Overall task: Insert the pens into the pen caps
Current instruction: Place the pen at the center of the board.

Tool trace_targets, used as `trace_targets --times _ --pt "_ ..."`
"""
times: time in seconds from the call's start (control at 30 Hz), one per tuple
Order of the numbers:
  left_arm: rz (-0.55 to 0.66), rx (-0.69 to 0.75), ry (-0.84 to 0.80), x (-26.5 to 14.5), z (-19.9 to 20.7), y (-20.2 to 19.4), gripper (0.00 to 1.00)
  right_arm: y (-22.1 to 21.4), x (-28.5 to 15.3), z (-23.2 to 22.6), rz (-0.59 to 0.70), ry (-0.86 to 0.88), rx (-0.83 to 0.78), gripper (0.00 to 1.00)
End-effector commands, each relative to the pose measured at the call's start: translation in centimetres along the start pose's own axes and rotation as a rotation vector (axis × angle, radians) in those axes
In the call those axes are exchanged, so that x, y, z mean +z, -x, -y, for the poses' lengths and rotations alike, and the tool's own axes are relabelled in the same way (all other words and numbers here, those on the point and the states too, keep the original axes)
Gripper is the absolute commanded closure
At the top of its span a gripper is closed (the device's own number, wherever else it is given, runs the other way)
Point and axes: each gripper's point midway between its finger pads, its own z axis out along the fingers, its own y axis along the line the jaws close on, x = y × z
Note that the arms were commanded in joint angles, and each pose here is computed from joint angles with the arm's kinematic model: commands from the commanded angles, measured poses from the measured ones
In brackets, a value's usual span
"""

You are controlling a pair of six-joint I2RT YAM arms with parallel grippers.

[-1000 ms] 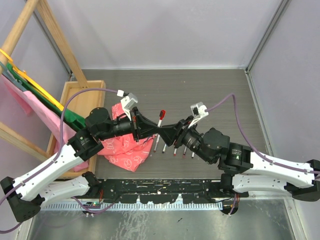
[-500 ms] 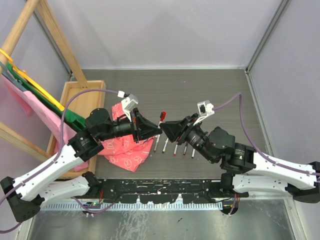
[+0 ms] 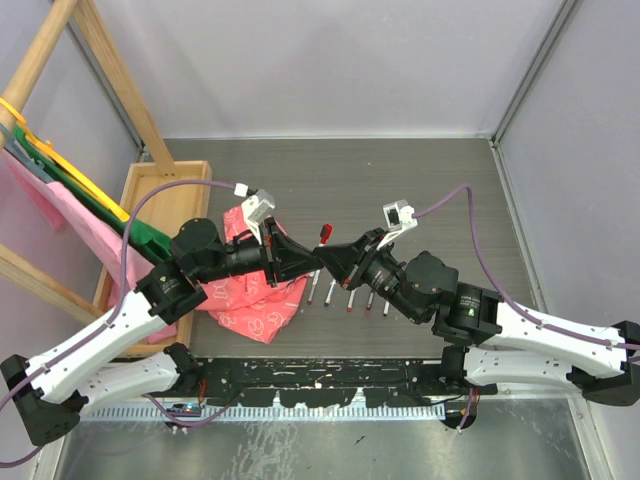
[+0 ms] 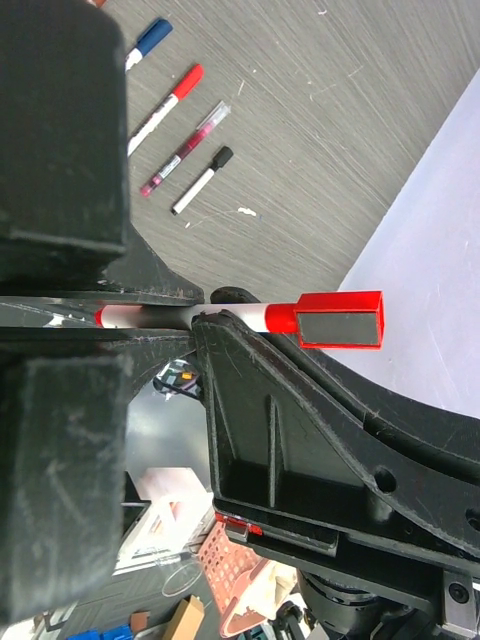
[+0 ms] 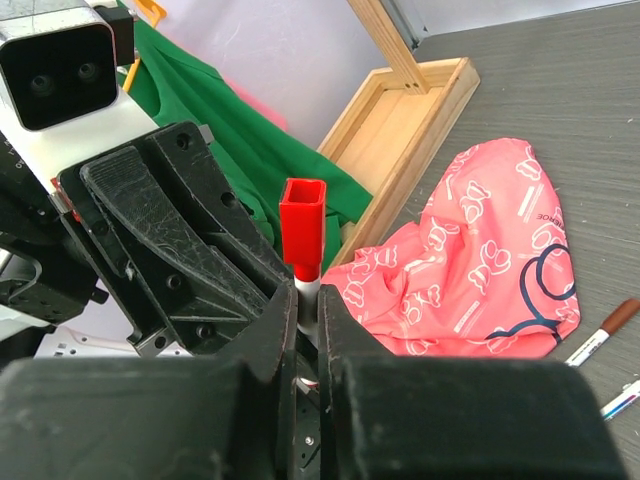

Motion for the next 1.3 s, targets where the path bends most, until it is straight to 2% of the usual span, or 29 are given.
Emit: trace_targets --times 0.0,0.17,0.43,0.63,0.8,1.03,1.27 --pt "0.067 0.038 -0.044 -0.5 1.4 1.7 0.94 1.8 -0.3 -0.3 0.056 0.007 0.049 0.96" --pt "0.053 0.025 0.004 -0.8 0.6 1.2 0.67 1.4 -0.9 1.6 0.033 -0.08 0.022 1.0" --pt "-0.007 0.034 0.203 -3.0 -2.4 -0.5 0.49 -2.3 -3.2 9.3 -0.145 -0.406 -0.101 1.0" --pt "-0.037 0.021 0.277 -4.0 -3.7 -1.9 0.48 -5.9 -6.6 18.3 -0.268 -0.715 -0.109 1.0" --pt "-0.046 0.001 0.302 -4.0 -4.3 -2.3 0.48 -9.3 -8.6 24.6 -0.394 -0.869 -0.067 1.0" --pt "-0.051 -0.001 0.302 -3.9 -4.3 -2.3 0.49 -12.5 -10.5 30.5 -0.474 -0.998 0.025 1.0" --pt "-0.063 -0.002 0.313 -4.2 -4.4 -2.7 0.5 -13.6 -11.3 33.3 -0.564 -1.108 -0.009 0.97"
